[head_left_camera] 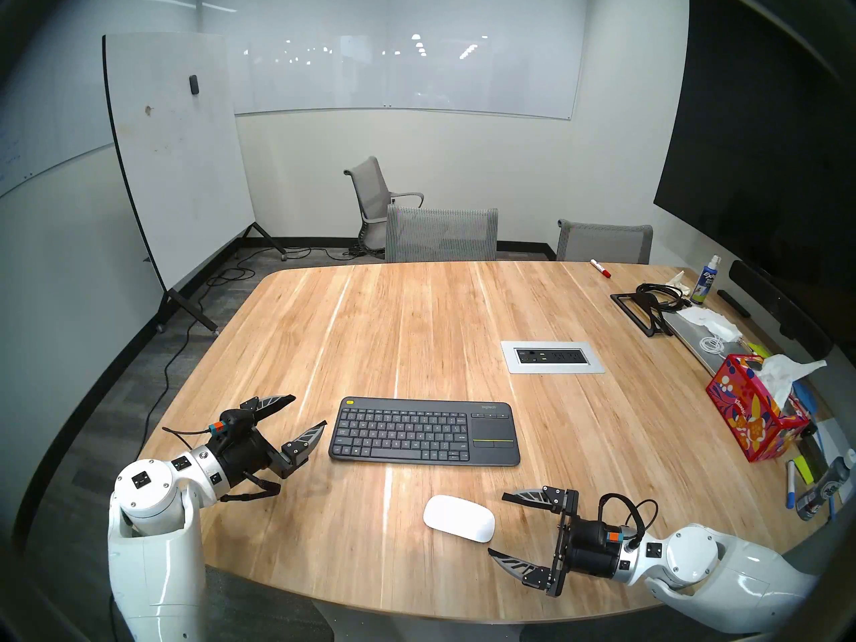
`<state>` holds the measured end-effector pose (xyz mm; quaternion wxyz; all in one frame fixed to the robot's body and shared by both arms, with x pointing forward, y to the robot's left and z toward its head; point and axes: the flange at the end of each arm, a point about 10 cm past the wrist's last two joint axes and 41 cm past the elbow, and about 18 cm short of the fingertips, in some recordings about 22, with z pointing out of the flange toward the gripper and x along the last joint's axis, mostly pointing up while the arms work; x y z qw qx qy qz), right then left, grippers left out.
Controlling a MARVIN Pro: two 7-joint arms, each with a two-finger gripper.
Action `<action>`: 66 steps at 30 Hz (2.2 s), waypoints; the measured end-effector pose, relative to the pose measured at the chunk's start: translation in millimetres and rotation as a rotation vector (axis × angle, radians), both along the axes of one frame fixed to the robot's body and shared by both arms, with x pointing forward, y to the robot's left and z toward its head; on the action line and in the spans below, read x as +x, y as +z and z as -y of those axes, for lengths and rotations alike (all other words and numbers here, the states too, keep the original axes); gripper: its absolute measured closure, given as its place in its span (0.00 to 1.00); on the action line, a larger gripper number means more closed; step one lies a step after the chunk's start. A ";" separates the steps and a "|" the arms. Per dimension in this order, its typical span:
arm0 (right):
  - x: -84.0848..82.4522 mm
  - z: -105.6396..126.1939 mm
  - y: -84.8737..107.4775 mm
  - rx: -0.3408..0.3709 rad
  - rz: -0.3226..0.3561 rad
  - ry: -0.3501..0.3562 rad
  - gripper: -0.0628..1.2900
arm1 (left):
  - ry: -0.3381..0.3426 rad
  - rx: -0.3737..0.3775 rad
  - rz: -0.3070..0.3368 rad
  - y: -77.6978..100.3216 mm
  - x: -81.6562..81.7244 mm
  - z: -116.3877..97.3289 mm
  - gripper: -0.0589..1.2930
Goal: Put the mouse beside the keyboard
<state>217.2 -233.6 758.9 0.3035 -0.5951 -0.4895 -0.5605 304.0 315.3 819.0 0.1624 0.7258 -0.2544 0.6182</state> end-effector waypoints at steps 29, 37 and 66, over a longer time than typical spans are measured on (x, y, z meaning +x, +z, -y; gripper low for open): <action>4.3 0.3 -10.4 -0.023 -0.027 0.024 0.08 | 0.000 0.000 0.000 0.0 0.0 0.0 0.08; 9.0 -1.0 -12.1 -0.040 -0.047 0.035 0.08 | 0.000 0.001 0.000 0.0 0.0 0.0 0.08; 22.1 -13.9 -14.8 -0.053 -0.062 0.065 0.08 | 0.000 0.001 0.000 -0.1 0.0 0.1 0.08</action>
